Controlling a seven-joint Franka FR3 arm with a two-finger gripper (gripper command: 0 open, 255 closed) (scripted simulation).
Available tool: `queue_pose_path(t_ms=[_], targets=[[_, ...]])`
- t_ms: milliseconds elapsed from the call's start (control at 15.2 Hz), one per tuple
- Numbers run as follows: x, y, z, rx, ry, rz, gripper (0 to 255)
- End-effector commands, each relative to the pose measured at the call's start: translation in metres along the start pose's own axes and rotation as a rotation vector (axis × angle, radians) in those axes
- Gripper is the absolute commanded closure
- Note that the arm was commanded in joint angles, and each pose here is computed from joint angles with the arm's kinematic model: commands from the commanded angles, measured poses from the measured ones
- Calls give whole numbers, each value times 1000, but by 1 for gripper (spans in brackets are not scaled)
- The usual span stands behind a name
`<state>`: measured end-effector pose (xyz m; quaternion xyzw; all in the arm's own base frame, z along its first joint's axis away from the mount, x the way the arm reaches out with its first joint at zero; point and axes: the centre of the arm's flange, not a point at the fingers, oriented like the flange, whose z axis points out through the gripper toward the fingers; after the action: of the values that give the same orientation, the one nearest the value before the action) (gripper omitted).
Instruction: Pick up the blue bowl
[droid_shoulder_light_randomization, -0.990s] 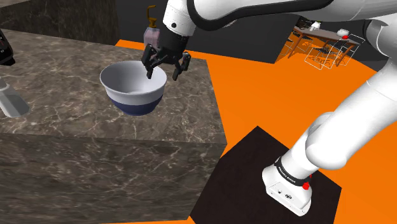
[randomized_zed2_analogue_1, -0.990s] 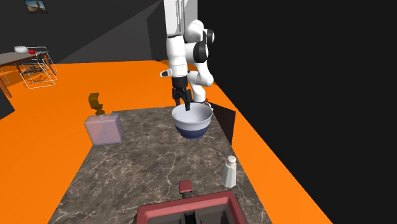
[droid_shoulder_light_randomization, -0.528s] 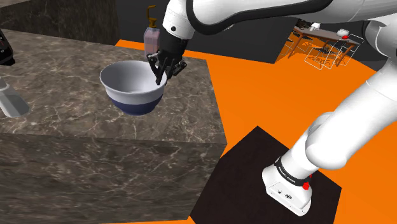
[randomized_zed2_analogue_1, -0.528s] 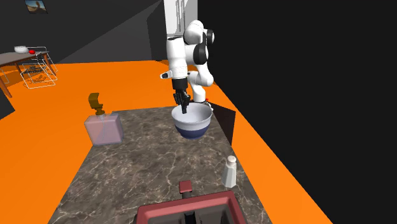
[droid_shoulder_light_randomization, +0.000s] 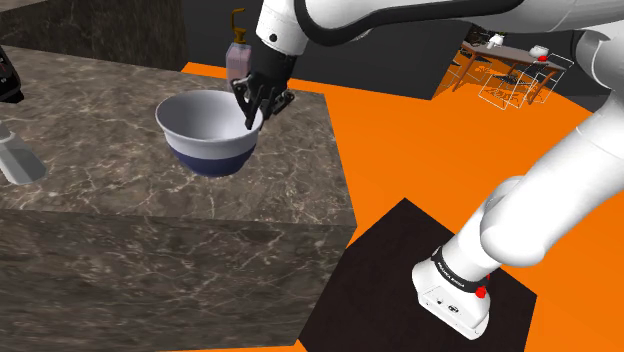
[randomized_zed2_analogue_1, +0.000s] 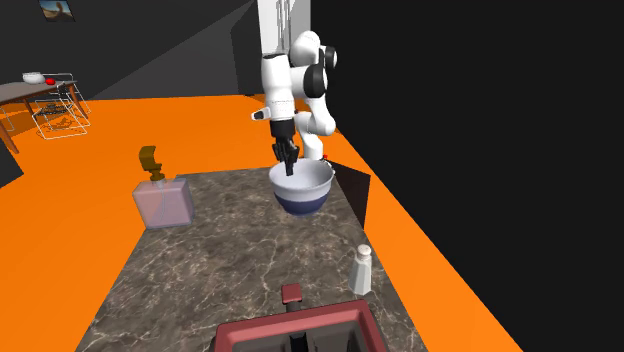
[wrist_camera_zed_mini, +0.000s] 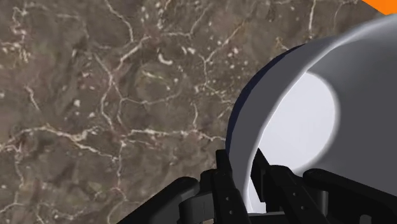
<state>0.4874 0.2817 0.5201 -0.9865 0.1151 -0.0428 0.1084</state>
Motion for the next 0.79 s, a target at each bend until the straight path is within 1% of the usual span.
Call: queue_pose_path(t_ms=[0, 726], targets=[[0, -2, -10, 1, 1, 0, 255], [4, -15, -67, 1, 1, 0, 255]])
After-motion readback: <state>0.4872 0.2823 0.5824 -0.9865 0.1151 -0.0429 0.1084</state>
